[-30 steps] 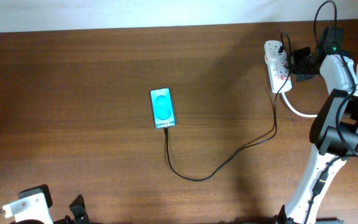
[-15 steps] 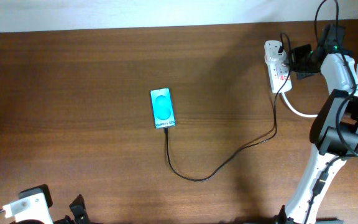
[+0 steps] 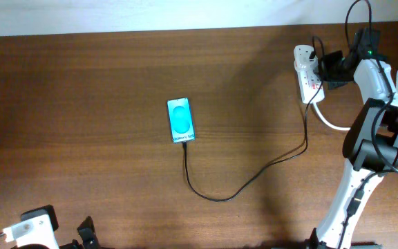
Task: Plug charger to phone and switch on socket
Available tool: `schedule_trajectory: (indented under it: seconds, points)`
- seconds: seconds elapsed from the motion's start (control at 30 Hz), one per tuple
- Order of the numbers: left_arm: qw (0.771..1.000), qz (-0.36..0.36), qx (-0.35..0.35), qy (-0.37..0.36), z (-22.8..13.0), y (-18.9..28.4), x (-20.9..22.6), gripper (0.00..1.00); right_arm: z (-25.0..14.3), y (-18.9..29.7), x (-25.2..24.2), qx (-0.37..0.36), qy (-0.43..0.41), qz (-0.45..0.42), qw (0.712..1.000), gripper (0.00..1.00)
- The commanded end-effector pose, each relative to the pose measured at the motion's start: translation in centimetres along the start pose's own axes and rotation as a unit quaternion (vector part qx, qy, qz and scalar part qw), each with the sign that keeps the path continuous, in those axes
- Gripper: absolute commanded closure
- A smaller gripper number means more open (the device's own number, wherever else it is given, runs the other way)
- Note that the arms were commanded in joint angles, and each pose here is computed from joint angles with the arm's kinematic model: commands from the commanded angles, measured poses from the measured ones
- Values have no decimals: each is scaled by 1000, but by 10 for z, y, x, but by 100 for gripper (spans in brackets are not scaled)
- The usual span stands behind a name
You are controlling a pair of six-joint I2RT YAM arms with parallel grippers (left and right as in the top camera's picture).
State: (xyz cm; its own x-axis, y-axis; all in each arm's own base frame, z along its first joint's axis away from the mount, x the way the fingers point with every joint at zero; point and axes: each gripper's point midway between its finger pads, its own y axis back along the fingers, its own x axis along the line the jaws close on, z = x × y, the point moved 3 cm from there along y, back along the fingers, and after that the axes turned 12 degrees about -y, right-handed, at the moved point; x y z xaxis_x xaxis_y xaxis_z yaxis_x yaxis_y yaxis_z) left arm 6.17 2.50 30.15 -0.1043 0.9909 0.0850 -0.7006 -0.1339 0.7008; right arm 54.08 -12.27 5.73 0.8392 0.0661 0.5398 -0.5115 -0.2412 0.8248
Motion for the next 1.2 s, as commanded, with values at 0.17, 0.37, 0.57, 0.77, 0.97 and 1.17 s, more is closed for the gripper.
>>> schedule_trajectory:
  seconds: [0.17,0.37,0.57,0.77,0.97,1.17]
  points:
    - [1000,4,-4,9,0,1,1,1,40,107,14,-103,25,12,994,96]
    - [1000,4,-4,9,0,1,1,1,47,176,2,-137,42,-3,990,96]
    - [1000,4,-4,9,0,1,1,1,6,272,17,-189,77,35,978,96]
    - [1000,4,-4,9,0,1,1,1,-46,352,8,-214,116,67,968,96]
    - [1000,4,-4,9,0,1,1,0,-102,415,-22,-227,155,81,958,96]
    - [1000,4,-4,9,0,1,1,1,-168,490,-61,-285,246,129,917,96]
